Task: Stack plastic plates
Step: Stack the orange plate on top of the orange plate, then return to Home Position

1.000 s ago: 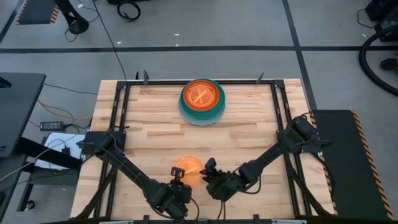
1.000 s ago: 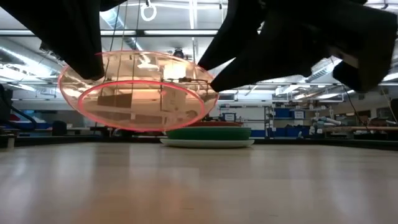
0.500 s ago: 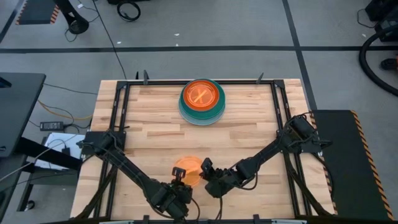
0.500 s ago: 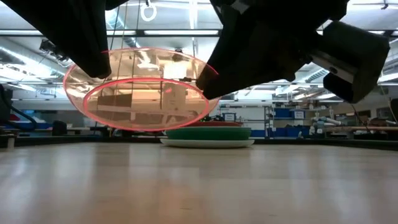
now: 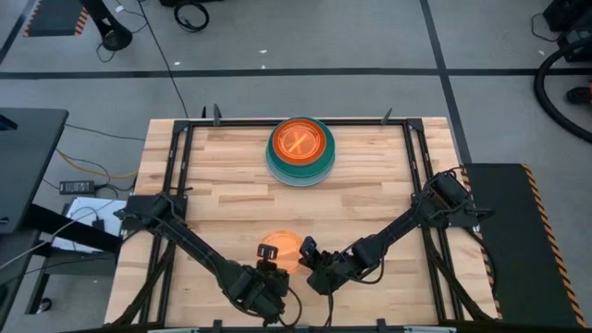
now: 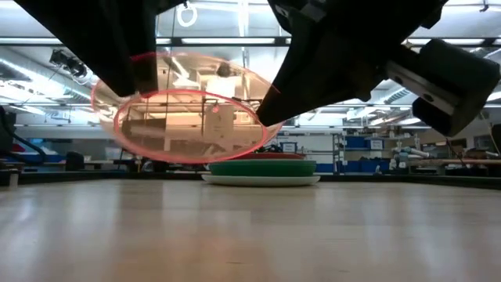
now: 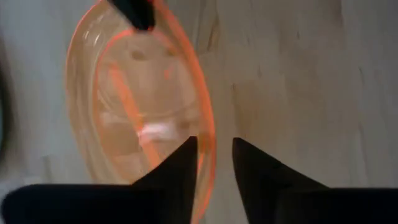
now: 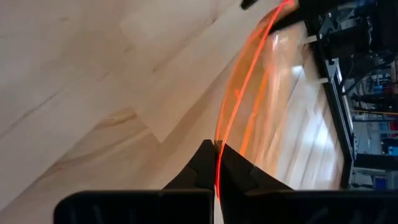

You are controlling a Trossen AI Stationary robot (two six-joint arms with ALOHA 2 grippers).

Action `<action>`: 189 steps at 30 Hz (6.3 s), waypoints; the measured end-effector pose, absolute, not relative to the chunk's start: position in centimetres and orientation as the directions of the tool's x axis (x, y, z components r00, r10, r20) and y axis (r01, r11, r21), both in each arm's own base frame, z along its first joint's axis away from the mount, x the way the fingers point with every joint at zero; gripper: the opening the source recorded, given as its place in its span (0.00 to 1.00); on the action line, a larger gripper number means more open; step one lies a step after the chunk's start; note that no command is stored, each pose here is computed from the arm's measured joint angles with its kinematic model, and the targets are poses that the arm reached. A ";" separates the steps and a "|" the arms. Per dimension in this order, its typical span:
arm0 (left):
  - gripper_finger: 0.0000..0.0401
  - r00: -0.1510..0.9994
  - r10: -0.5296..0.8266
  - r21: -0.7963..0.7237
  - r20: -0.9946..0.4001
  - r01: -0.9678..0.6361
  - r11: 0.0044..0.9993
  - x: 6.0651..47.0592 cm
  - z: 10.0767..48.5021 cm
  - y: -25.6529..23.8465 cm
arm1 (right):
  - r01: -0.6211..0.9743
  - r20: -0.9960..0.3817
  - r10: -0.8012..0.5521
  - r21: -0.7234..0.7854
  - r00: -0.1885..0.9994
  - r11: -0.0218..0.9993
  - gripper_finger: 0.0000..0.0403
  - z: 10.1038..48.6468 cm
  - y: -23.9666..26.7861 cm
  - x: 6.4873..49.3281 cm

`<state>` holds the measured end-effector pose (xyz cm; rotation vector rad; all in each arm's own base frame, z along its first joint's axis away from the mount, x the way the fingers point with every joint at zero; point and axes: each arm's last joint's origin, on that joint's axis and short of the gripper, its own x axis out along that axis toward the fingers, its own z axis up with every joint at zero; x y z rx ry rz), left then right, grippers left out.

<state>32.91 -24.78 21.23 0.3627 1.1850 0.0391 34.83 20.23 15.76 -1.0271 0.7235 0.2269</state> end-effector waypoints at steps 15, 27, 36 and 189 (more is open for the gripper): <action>0.48 0.363 0.406 0.396 -0.839 -0.104 0.912 26.1 28.9 -25.5 | -0.457 -0.604 -0.528 -0.797 0.597 0.394 0.02 19.8 15.5 31.9; 0.43 0.513 0.487 0.430 -0.707 -0.236 0.872 24.2 25.6 -26.9 | -0.344 -0.622 -0.705 -0.780 0.340 0.522 0.02 21.7 0.6 34.4; 0.43 0.566 0.319 0.287 -0.760 -0.148 0.946 27.5 18.3 -25.7 | -0.367 -0.656 -0.641 -0.754 0.397 0.545 0.02 20.2 -6.5 36.8; 0.43 0.994 -0.016 -0.206 0.107 0.038 0.978 11.2 19.1 1.1 | 0.162 0.033 -0.168 0.139 0.985 0.977 0.04 22.1 0.3 15.1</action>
